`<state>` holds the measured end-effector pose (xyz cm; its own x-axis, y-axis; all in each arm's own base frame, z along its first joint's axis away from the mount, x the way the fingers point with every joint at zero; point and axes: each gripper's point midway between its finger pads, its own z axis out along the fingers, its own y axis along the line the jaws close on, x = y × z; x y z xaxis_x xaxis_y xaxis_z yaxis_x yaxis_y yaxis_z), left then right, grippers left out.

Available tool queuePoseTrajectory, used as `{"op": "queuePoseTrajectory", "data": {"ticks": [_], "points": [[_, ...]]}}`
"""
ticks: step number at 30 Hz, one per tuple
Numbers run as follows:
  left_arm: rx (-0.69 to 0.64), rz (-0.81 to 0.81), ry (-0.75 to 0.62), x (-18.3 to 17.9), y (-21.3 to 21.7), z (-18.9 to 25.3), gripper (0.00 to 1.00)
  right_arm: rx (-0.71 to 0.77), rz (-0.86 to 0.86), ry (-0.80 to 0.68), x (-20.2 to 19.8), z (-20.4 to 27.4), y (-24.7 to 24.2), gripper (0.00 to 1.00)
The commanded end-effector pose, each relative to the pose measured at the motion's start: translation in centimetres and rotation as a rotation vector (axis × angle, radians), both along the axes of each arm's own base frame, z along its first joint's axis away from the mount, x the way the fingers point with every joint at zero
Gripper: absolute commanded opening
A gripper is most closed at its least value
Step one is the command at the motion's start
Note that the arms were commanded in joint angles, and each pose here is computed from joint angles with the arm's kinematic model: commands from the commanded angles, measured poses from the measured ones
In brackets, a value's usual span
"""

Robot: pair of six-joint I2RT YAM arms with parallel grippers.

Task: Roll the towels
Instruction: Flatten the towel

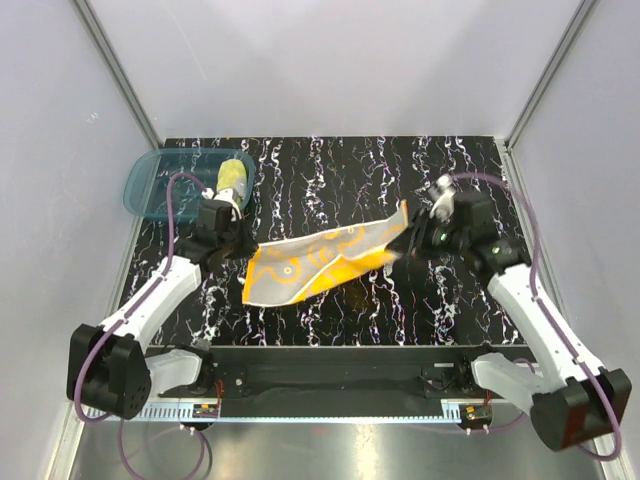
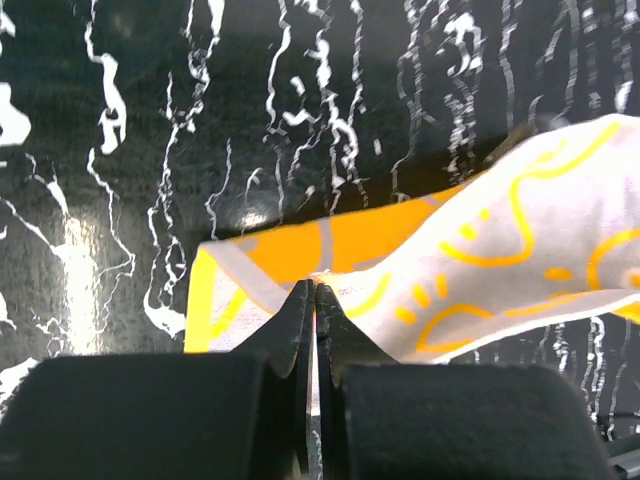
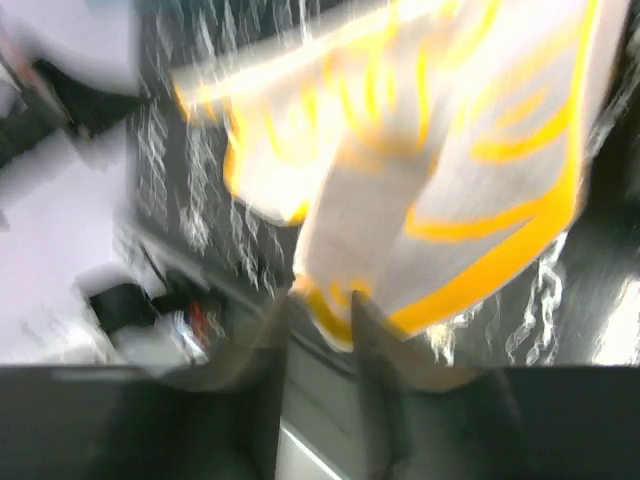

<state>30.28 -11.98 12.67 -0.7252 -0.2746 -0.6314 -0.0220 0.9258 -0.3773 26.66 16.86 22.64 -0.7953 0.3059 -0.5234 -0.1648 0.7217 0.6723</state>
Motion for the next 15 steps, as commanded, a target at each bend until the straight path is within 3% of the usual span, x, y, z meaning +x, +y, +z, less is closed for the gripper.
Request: {"op": "queuePoseTrajectory", "data": {"ticks": [1,2,3,4,12,15], "points": [[0.026,0.022,-0.002,0.7,0.4,-0.6,0.00,-0.098,0.126,0.327,-9.0,-8.1,1.3,0.43],[0.030,0.023,-0.006,0.9,0.4,-0.4,0.00,-0.148,0.031,0.376,-9.3,-9.6,0.2,0.51],[0.033,0.024,-0.005,1.1,0.5,-0.3,0.00,-0.170,-0.007,0.414,-9.9,-10.6,-0.5,0.72],[0.040,0.025,-0.003,1.3,0.5,-0.4,0.00,-0.201,-0.057,0.437,-10.5,-11.6,-1.5,0.99],[0.043,0.015,-0.014,2.3,0.2,0.3,0.00,-0.111,-0.353,0.261,-5.5,-7.2,-2.7,1.00],[0.045,0.013,-0.014,2.6,0.2,0.4,0.00,-0.163,-0.463,0.221,-2.0,-7.5,-3.5,1.00]]}}
